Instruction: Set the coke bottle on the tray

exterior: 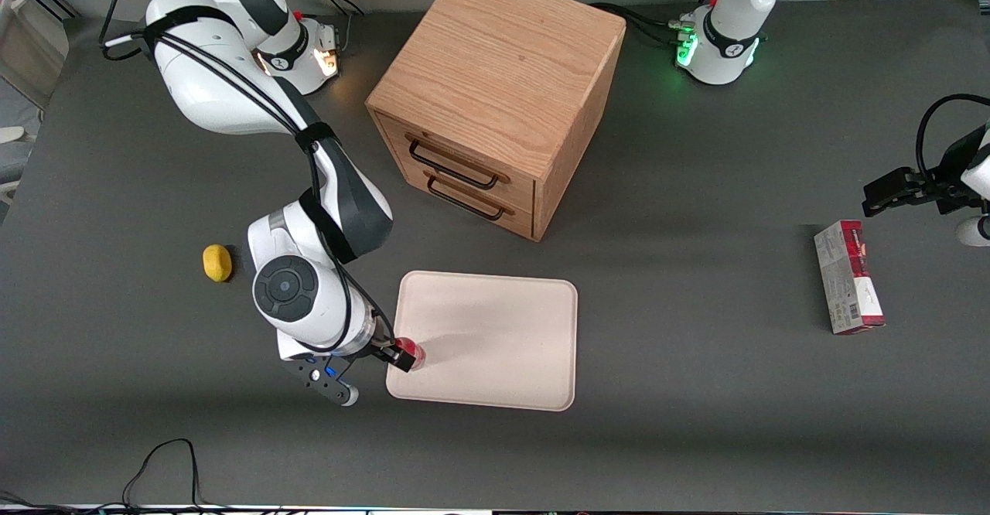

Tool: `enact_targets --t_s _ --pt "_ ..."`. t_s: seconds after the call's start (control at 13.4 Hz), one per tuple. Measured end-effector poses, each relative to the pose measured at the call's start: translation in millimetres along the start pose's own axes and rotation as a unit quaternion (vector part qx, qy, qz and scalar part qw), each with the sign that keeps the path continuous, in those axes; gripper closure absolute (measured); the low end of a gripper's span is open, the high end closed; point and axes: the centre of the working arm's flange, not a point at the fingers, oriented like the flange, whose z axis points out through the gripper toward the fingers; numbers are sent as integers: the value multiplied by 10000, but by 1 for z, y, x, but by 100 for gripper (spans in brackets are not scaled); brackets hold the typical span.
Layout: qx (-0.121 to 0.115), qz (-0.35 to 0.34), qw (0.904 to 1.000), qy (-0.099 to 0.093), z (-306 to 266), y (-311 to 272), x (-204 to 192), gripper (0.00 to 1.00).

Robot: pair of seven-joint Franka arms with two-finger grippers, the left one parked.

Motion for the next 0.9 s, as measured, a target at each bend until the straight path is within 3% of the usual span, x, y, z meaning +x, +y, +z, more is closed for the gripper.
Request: enact_targets --t_s 0.22,0.52,0.75,0.9 --pt "-37 36 10000 7 -20 7 5 0" --pt "-230 -671 9970 -320 -76 56 3 0" --pt "-271 -1574 9851 -636 -134 141 -6 0" --pt "-316 -2189 9715 -851 -170 212 -11 0"
